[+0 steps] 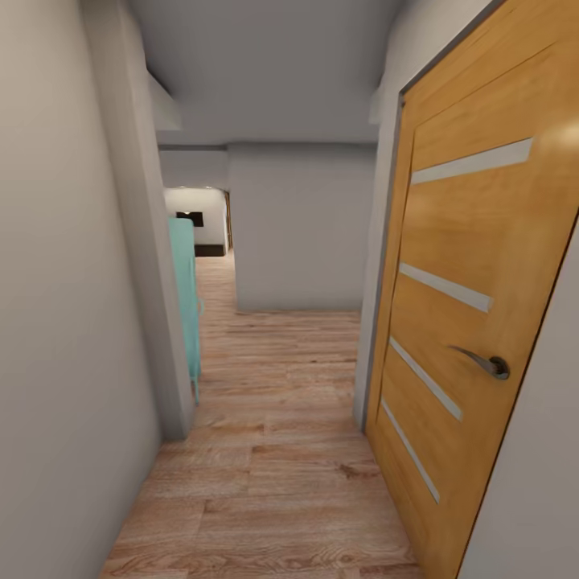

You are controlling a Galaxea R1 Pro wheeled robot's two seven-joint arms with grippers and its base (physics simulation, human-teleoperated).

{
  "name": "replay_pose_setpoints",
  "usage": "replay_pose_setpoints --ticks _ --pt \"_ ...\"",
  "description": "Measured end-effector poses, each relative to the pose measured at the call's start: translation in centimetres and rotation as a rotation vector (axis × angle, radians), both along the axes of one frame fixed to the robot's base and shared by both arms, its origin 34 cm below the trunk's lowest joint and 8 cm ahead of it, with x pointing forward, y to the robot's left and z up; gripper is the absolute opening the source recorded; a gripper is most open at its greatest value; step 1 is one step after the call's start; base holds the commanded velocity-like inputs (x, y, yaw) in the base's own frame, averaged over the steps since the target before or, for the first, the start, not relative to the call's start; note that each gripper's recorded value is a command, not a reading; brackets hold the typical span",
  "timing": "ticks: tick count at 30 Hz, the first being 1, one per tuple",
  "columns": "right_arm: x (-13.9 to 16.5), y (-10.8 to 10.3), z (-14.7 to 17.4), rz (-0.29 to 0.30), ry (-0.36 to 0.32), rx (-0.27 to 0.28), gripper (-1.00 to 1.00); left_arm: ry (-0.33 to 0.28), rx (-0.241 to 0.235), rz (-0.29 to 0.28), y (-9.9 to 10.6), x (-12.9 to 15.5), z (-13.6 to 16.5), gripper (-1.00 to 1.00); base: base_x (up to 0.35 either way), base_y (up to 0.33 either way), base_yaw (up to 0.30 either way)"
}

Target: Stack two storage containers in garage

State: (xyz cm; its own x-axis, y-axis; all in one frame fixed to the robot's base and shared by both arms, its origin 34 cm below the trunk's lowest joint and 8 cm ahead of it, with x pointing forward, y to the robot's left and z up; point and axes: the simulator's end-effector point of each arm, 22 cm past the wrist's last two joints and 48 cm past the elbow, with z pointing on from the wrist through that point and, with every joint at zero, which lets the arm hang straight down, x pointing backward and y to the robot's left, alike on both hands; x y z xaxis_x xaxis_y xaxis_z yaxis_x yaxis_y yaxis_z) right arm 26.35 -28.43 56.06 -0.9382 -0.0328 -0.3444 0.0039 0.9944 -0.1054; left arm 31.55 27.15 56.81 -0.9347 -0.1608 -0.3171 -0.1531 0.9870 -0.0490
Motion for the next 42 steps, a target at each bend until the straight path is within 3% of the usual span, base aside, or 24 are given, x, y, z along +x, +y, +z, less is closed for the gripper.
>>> replay_pose_setpoints --ticks 14,42 --pt "0.02 0.07 0.0 -0.004 -0.001 0.001 1.0 0.0 0.0 -0.002 -0.05 0.0 0.0 1.0 0.32 0.0 0.137" --pt "-0.01 0.0 0.0 0.002 0.0 0.0 1.0 -0.001 0.0 -0.001 -0.02 0.02 0.01 1.0 0.32 0.0 0.004"
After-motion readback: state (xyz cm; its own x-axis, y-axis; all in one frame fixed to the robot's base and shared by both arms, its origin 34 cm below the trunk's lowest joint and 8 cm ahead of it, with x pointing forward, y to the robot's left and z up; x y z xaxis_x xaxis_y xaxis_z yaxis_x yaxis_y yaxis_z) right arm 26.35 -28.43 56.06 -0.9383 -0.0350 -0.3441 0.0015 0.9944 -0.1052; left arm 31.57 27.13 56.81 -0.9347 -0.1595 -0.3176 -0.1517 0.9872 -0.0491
